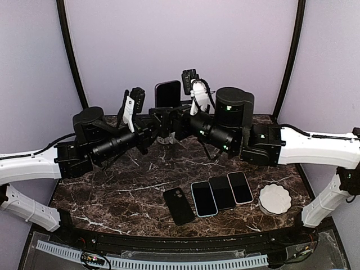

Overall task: Put the phone into the phone case
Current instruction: Adjust the phone.

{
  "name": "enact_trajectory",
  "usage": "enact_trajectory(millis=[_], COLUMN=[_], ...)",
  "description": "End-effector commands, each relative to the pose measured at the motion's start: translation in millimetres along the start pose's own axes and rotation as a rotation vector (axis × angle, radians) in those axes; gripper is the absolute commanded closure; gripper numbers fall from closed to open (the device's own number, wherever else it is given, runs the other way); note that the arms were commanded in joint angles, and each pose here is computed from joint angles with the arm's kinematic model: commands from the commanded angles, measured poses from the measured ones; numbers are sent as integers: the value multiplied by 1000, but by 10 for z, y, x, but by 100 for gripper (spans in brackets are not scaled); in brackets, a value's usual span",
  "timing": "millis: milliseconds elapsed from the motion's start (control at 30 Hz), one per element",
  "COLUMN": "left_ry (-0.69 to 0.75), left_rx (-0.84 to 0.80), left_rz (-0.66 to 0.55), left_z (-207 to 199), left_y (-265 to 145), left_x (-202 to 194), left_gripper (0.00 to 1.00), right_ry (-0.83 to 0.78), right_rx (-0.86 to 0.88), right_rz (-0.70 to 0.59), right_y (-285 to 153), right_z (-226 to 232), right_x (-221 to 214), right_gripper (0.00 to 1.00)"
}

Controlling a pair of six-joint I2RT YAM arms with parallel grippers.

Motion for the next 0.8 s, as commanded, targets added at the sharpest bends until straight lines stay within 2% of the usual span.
enact_trajectory(millis=[0, 200, 400, 533, 767], left_ry=[-25, -32, -18, -9, 6], left_rx=[45, 44, 82, 142, 151], left_rz=[-100, -113, -124, -114, -86], left_z=[17, 18, 72, 155, 162], left_y=[-42, -42, -49, -37, 21], left_x=[199, 235, 275, 300, 281], left_gripper=[100, 100, 100, 100, 100], right_ry=[150, 121, 104, 89, 75], right_rx=[-112, -235, -254, -248, -196], right_rz=[-180, -110, -52, -25, -44], right_y=[36, 210, 221, 181, 100], right_z=[-44, -146, -204, -214, -171], right_x=[340, 262, 77, 31, 67], right_gripper=[2, 2, 10, 2, 4])
Point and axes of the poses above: each gripper's point midway between its finger pads, its own y axis out along the fingers, its own z axis along the line the jaws close on, x = y × z, the point moved 3 cm from there along -y, back along the fingers, and after that the axes turned 8 degrees about y, right-handed, at the moved point
